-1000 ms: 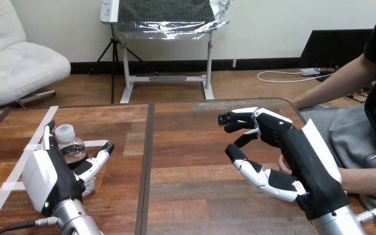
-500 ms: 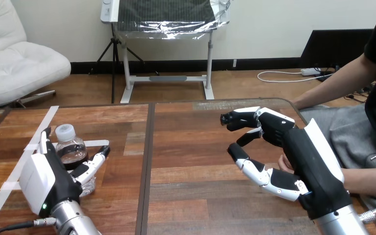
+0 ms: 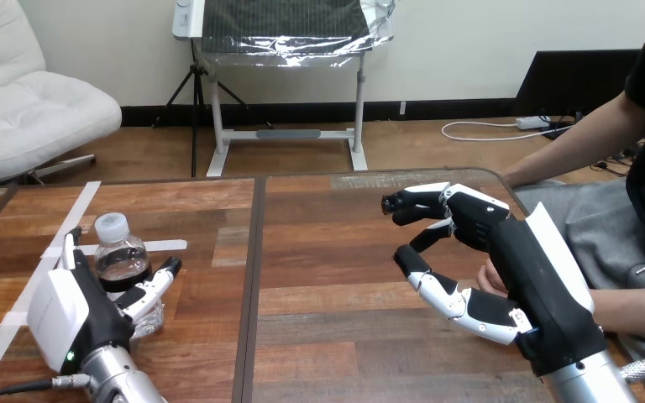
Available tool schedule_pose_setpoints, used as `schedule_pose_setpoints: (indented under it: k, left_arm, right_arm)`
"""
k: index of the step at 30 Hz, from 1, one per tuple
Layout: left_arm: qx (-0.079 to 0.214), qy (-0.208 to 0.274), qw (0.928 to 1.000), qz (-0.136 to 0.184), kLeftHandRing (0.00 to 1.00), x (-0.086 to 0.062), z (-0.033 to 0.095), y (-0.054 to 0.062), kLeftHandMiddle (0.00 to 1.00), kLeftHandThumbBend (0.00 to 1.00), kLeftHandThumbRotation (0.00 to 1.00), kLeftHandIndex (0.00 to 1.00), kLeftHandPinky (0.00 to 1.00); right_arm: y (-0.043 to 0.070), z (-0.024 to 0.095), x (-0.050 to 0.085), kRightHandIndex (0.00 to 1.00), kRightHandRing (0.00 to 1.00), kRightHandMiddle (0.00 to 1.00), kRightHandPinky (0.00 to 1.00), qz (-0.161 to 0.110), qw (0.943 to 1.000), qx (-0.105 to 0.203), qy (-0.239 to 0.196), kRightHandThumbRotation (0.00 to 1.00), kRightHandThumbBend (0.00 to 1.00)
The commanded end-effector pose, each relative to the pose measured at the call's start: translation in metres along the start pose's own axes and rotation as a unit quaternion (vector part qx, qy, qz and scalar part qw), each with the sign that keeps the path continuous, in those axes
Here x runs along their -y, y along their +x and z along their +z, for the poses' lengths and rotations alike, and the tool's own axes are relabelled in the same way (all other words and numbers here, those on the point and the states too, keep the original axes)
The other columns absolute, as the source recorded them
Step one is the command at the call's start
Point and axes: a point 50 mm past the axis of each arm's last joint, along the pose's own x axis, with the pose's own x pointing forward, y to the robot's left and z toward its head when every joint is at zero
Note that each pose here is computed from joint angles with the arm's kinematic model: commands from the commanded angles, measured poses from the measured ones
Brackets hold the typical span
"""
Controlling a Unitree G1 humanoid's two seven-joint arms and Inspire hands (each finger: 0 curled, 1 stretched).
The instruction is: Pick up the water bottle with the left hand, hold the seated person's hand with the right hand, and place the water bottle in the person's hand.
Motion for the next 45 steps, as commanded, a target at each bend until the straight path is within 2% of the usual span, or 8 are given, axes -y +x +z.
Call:
schedule_pose_setpoints:
  k: [1,12,20,33,45]
  left_arm:
    - [0.039,-0.015,0.9989,0.021,0.85,-0.0073,0.0234,0.0186,0.89,0.87,0.41,0.90,0.78]
    - [0.036,-0.036,0.9984,0.025,0.80,-0.0059,0.0219,0.0206,0.83,0.86,0.34,0.84,0.73]
    - [0.035,-0.049,0.9978,0.029,0.73,-0.0051,0.0230,0.0216,0.77,0.85,0.24,0.78,0.65]
    - [0.036,-0.053,0.9976,0.025,0.64,-0.0037,0.0246,0.0241,0.70,0.85,0.14,0.73,0.54]
    - [0.034,-0.048,0.9981,0.017,0.66,-0.0009,0.0259,0.0251,0.72,0.84,0.15,0.73,0.56]
  right_arm:
    - [0.0093,0.0103,0.0081,0.66,0.68,0.73,0.53,-0.005,0.9992,0.037,-0.015,0.00,0.38]
    - [0.0095,0.0104,0.0080,0.66,0.68,0.72,0.53,-0.003,0.9991,0.041,-0.014,0.00,0.39]
    - [0.0097,0.0100,0.0078,0.65,0.67,0.71,0.52,-0.002,0.9990,0.044,-0.013,0.00,0.38]
    - [0.0091,0.0107,0.0078,0.65,0.66,0.70,0.52,-0.003,0.9990,0.043,-0.014,0.00,0.39]
    - [0.0093,0.0117,0.0085,0.65,0.66,0.70,0.52,-0.002,0.9989,0.043,-0.018,0.00,0.39]
